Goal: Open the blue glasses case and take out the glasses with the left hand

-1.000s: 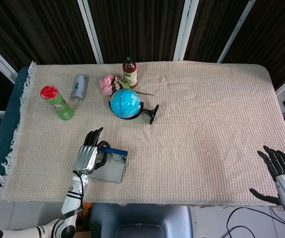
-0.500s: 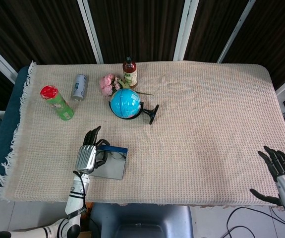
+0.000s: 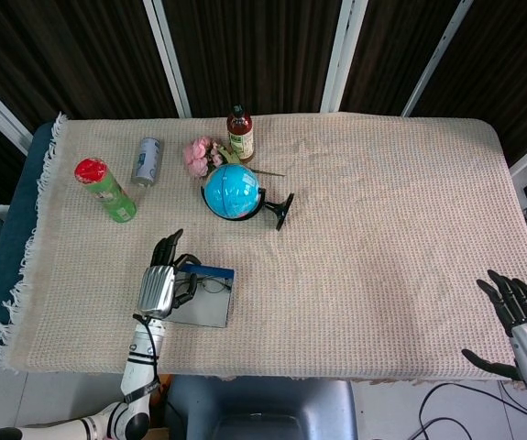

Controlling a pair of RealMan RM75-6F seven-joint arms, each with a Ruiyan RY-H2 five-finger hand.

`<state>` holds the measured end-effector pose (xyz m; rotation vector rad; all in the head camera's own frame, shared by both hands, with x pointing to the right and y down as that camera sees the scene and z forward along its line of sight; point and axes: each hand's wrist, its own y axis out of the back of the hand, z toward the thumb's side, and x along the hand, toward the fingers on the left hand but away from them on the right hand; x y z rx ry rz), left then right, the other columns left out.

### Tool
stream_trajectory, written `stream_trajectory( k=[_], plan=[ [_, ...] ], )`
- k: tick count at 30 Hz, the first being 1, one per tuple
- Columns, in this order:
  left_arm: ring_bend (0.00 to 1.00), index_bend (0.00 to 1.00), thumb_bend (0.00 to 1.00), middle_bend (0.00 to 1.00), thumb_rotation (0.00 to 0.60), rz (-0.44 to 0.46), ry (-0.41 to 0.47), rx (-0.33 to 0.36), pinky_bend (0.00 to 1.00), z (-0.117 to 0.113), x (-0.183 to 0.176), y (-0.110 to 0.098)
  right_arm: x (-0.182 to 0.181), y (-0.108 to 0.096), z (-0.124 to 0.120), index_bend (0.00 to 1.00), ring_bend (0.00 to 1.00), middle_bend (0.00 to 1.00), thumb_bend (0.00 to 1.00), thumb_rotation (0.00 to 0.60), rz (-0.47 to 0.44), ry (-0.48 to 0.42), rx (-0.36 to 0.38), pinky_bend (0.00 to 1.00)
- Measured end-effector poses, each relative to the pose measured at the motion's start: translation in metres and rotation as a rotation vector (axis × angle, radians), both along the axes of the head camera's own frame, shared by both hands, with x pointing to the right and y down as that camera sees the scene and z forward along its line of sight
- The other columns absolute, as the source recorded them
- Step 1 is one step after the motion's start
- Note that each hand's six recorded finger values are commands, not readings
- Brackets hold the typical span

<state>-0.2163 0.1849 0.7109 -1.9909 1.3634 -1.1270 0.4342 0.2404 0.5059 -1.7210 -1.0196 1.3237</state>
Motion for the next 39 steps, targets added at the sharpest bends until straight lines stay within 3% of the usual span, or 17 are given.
stream_trajectory(
  k=[27,39],
  plan=[
    [0.00,0.54,0.56,0.00,0.600,-0.005,-0.024,-0.029,0.00,0.018,-0.009,0.004,0.001,0.000,-0.001,0.00,0.00,0.00,0.18,0.600,0.003,-0.005,0.004,0.00],
    [0.00,0.52,0.56,0.00,0.600,-0.048,-0.067,-0.003,0.00,0.019,-0.024,-0.027,0.001,0.000,0.000,0.00,0.00,0.00,0.18,0.600,0.001,-0.002,-0.001,0.00]
  ],
)
